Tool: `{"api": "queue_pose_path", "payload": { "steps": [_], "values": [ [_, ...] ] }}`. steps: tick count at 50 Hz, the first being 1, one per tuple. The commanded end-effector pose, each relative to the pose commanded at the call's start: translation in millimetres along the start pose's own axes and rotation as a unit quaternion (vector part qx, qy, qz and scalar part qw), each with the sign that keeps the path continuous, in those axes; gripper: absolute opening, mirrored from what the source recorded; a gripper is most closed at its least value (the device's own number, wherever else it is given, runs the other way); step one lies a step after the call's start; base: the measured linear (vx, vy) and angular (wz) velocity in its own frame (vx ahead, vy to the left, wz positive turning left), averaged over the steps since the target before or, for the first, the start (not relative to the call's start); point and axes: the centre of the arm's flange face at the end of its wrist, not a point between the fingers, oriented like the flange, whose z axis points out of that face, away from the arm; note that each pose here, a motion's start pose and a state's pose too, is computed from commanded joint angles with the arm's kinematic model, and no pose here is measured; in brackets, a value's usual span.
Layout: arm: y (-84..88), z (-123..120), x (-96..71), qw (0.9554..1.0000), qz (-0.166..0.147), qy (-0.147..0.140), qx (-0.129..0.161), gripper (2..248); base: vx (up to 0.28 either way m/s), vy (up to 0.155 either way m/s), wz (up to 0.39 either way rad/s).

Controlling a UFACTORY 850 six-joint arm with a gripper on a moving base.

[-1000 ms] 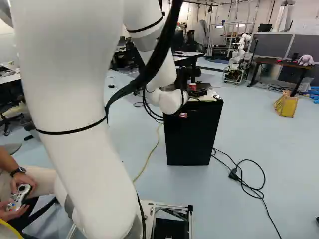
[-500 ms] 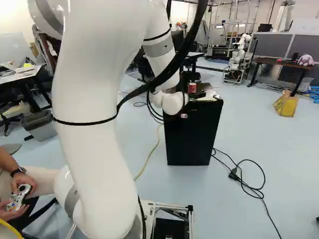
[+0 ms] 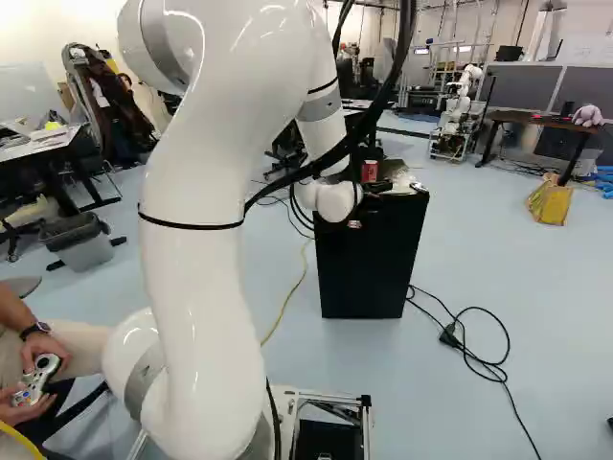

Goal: Grab a drink from the fridge

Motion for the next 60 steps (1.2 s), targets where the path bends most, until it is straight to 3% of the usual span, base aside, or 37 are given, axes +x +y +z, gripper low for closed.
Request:
{"api": "queue_pose_path", "payload": {
  "steps": [11,60],
  "values": [
    [-3.7,19,-6.1,1.0000,-0.001,0.005,0.004,247,0.000,0.000,0.000],
    [-9.4,92,-2.6,0.9990,-0.005,0.042,0.012,247,0.000,0.000,0.000]
  ]
}}
